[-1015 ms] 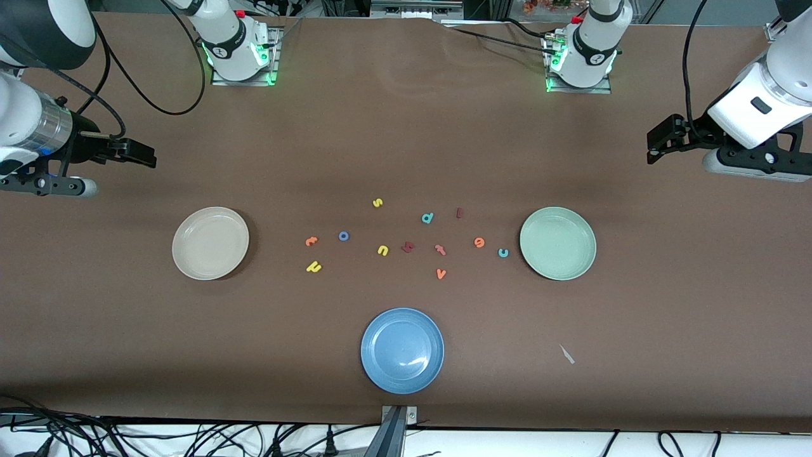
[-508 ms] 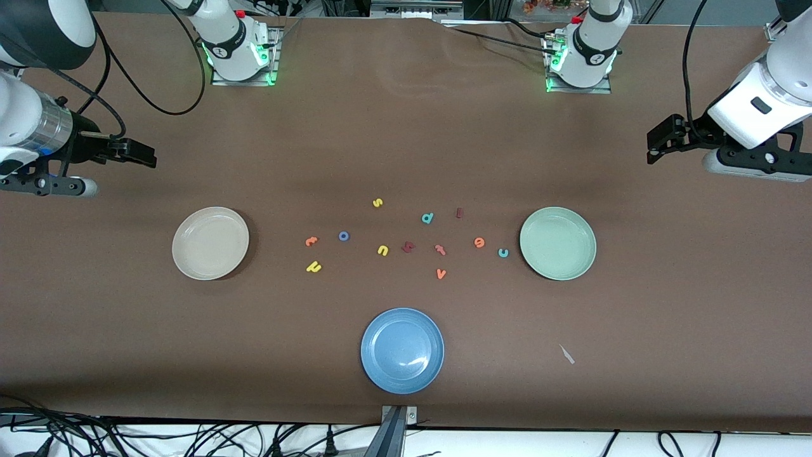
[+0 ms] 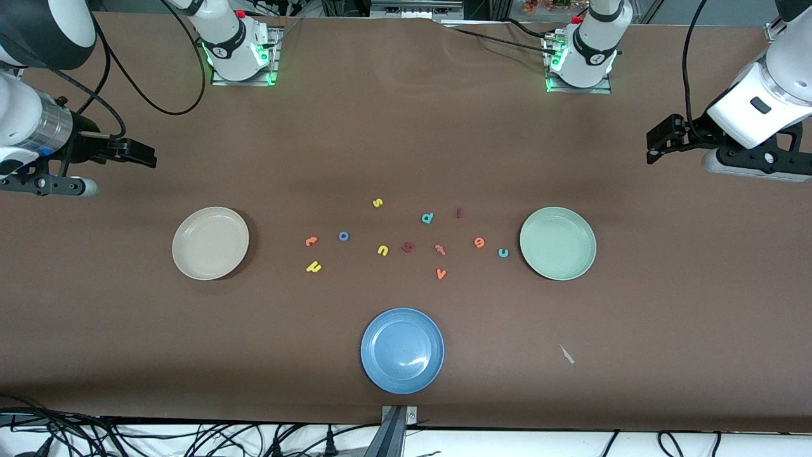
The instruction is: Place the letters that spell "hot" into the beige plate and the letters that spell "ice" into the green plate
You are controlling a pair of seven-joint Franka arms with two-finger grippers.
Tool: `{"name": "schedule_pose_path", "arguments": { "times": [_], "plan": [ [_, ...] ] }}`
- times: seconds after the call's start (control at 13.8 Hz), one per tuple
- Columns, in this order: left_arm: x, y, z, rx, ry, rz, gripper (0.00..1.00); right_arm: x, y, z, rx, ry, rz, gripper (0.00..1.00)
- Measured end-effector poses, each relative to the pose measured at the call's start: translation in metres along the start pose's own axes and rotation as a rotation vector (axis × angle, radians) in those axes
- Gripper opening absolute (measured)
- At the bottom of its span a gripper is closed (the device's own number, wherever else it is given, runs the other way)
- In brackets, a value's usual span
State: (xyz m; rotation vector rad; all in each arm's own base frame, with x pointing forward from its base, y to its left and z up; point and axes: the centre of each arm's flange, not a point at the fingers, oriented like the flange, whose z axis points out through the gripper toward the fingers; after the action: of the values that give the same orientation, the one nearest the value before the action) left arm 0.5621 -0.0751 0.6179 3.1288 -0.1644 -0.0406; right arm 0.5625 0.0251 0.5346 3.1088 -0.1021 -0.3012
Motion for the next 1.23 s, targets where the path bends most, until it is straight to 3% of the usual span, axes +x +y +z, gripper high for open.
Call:
{"name": "schedule_pose_path", "arguments": {
  "times": [0.44,0.73,1.23],
  "plan": [
    [0.002,0.005,0.004,0.000,-0.008,0.010,1.00,0.000,0.000,0.000,0.000,0.000,0.000,1.00],
    [0.015,0.014,0.033,-0.004,-0.059,0.026,1.00,0.000,0.000,0.000,0.000,0.000,0.000,1.00],
    [0.040,0.079,0.094,-0.005,-0.121,0.134,1.00,0.000,0.000,0.000,0.000,-0.001,0.000,1.00]
  ]
}}
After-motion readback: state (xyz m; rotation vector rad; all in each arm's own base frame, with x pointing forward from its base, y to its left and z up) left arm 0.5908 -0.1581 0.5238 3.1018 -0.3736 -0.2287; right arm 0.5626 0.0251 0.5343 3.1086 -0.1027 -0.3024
